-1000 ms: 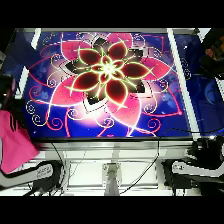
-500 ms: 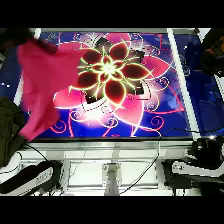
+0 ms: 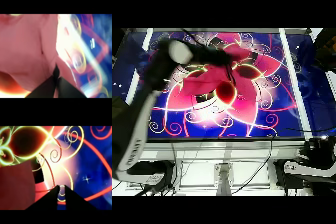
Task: Fold the clothes and pants, and hang the long-sleeved shirts on hangers.
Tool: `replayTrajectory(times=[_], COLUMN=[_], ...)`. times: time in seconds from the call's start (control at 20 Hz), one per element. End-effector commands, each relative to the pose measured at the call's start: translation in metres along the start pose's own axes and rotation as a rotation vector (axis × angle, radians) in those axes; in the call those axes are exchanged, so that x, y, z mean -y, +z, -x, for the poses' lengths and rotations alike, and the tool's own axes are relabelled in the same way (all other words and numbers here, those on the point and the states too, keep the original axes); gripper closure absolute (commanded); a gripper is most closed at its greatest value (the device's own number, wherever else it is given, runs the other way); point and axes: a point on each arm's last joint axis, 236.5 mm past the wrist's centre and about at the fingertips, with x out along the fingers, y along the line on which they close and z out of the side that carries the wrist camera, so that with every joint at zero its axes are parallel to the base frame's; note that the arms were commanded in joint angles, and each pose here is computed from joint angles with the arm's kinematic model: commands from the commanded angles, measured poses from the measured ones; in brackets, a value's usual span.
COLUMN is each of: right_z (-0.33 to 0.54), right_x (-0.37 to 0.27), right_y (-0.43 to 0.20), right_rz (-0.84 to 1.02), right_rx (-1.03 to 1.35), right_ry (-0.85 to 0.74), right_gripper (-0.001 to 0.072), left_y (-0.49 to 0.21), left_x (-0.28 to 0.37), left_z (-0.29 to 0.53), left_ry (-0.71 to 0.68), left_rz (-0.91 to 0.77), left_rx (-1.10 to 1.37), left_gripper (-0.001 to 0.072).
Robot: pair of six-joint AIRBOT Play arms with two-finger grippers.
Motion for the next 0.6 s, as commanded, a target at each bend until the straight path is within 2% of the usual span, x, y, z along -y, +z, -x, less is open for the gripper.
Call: replayTrajectory(times=[0.0, 0.05, 0.2, 0.25, 0.3, 0.35, 0.4, 0.5, 0.55], right_z=[0.0, 0.0, -0.001, -0.003, -0.007, -0.012, -0.019, -0.037, -0.047], right_x=[0.004, 0.004, 0.005, 0.005, 0.005, 0.006, 0.006, -0.007, -0.024], right_y=[0.008, 0.009, 0.012, 0.012, 0.01, 0.005, -0.002, -0.02, -0.029], right_rz=[0.002, 0.003, 0.001, 0.0, -0.003, -0.008, -0.011, 0.005, 0.008], right_rx=[0.035, 0.036, 0.05, 0.047, 0.035, 0.008, -0.031, -0.127, -0.171], right_ry=[-0.019, -0.019, -0.018, -0.016, -0.014, -0.01, -0.001, 0.083, 0.178], right_gripper=[0.0355, 0.0326, 0.0329, 0.0351, 0.0466, 0.069, 0.0693, 0.0694, 0.0695], left_y=[-0.096, -0.108, -0.105, -0.097, -0.087, -0.077, -0.066, -0.047, -0.04], left_x=[0.053, 0.06, 0.069, 0.064, 0.054, 0.042, 0.027, -0.004, -0.019], left_z=[-0.074, -0.081, -0.077, -0.071, -0.062, -0.054, -0.045, -0.028, -0.02], left_ry=[-0.078, -0.086, -0.089, -0.072, -0.039, 0.002, 0.053, 0.151, 0.185], left_rz=[-0.115, -0.126, -0.155, -0.165, -0.185, -0.207, -0.232, -0.259, -0.255], left_rx=[-0.284, -0.313, -0.3, -0.281, -0.256, -0.232, -0.207, -0.165, -0.154], left_gripper=[0.0364, 0.0288, 0.0296, 0.0342, 0.0454, 0.0595, 0.0701, 0.0702, 0.0702])
